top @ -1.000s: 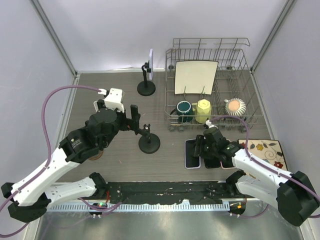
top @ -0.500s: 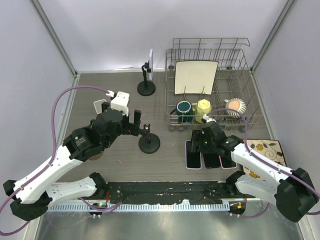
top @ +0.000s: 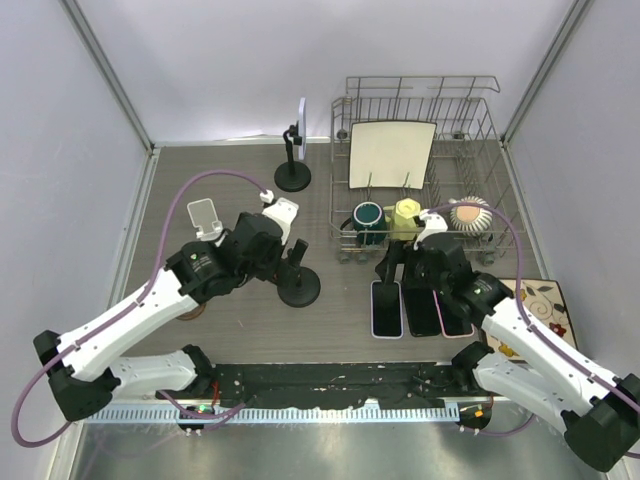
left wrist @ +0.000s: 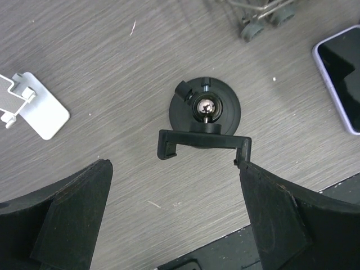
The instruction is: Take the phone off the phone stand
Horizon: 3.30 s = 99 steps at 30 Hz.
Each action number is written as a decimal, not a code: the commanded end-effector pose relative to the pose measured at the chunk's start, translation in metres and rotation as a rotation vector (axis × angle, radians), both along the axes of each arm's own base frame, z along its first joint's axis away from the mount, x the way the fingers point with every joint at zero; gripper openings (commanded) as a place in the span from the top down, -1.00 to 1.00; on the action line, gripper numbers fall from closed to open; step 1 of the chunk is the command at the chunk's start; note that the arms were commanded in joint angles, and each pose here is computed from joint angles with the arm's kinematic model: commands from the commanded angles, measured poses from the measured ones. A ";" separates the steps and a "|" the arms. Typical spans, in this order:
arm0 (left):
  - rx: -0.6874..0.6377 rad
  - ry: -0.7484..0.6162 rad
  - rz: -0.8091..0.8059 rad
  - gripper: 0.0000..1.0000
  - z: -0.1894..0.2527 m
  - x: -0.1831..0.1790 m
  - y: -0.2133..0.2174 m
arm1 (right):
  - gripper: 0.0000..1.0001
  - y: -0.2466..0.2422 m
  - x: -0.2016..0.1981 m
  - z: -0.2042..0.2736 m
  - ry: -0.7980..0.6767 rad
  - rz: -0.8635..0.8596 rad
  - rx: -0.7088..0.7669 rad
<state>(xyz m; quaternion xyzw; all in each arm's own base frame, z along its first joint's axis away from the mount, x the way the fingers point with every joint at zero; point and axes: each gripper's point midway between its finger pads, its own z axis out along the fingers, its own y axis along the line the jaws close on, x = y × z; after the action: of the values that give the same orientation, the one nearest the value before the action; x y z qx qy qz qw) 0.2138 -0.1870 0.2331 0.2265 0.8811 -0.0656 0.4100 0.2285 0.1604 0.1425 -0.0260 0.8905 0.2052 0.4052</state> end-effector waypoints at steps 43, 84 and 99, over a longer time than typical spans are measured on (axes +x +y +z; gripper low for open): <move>-0.020 0.030 0.187 0.99 -0.016 0.102 0.031 | -0.72 -0.007 0.023 0.029 -0.171 0.008 -0.067; -0.421 -0.254 0.527 -0.89 0.120 0.245 0.118 | -0.72 -0.034 0.009 0.044 -0.217 -0.059 -0.106; -0.470 -0.436 0.255 -0.91 0.145 0.296 -0.007 | -0.74 -0.035 0.010 0.053 -0.238 -0.080 -0.077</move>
<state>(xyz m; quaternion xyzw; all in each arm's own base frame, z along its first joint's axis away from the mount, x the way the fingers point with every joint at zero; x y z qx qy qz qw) 0.4879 -0.1707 0.3383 -0.0047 0.8051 -0.1547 0.5726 0.2331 0.1256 0.1693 -0.0483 0.8636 0.1368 0.4829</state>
